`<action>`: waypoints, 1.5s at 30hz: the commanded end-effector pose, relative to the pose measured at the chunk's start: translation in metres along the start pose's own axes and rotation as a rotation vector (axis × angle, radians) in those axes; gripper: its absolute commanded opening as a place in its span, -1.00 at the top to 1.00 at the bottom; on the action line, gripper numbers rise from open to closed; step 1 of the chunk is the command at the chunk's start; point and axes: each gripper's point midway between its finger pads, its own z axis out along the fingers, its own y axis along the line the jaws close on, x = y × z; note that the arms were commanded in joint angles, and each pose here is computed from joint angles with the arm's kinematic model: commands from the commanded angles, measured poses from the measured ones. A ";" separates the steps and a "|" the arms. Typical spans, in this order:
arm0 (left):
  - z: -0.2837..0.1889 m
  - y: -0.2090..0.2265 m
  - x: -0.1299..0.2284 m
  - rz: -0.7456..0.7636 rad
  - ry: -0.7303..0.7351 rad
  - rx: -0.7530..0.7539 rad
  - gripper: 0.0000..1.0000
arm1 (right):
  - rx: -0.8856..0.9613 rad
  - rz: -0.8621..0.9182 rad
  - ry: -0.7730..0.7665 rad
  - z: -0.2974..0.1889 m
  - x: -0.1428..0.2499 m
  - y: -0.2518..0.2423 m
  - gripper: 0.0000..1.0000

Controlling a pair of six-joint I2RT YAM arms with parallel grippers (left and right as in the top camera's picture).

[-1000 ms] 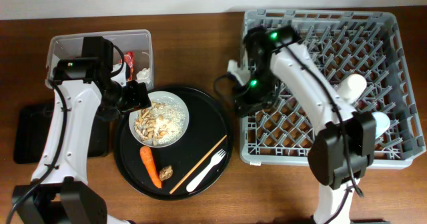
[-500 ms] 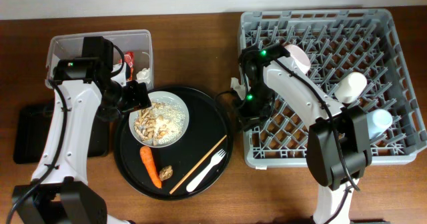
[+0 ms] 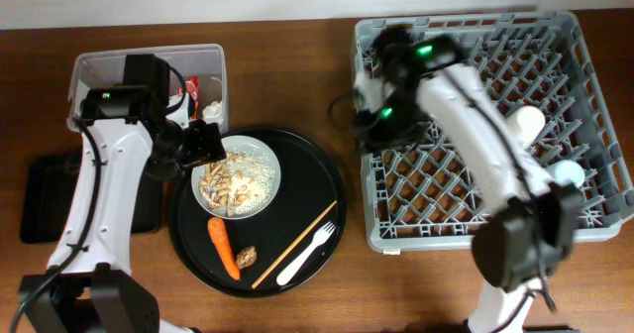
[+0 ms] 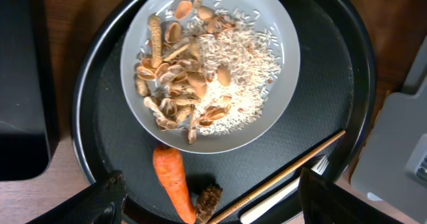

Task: Sort waste into correct bins and load items into the dishwasher rack
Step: 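Release the pink bowl in the rack and withdraw right gripper, then grasp the rim of the white plate with the left gripper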

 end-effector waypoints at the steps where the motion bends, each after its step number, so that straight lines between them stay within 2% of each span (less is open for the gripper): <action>1: 0.004 -0.023 0.002 0.067 -0.001 0.017 -0.65 | 0.118 0.088 -0.114 -0.047 -0.002 -0.043 -0.42; 6: 0.013 -0.064 0.006 0.207 -0.023 0.035 -0.65 | 0.278 0.246 -0.082 -0.066 0.021 -0.114 -0.29; 8: 0.021 -0.082 0.010 0.265 -0.022 0.032 -0.65 | 0.283 0.329 -0.088 -0.072 0.027 -0.130 -0.28; 12: 0.047 -0.104 0.015 0.343 -0.003 -0.004 -0.65 | 0.284 0.380 -0.088 -0.076 0.033 -0.143 -0.26; 15: 0.088 -0.121 0.024 0.360 0.073 -0.024 -0.64 | 0.283 0.377 -0.083 -0.075 0.034 -0.142 -0.26; 24: 0.141 -0.109 0.039 0.360 0.211 -0.095 -0.62 | 0.282 0.378 -0.082 -0.074 0.034 -0.142 -0.27; 41: 0.161 -0.101 0.055 0.352 0.264 -0.093 -0.62 | 0.273 0.379 -0.079 -0.074 0.035 -0.140 -0.25; 45: 0.164 -0.111 0.058 0.377 0.252 -0.074 -0.62 | 0.271 0.378 -0.079 -0.074 0.034 -0.140 -0.25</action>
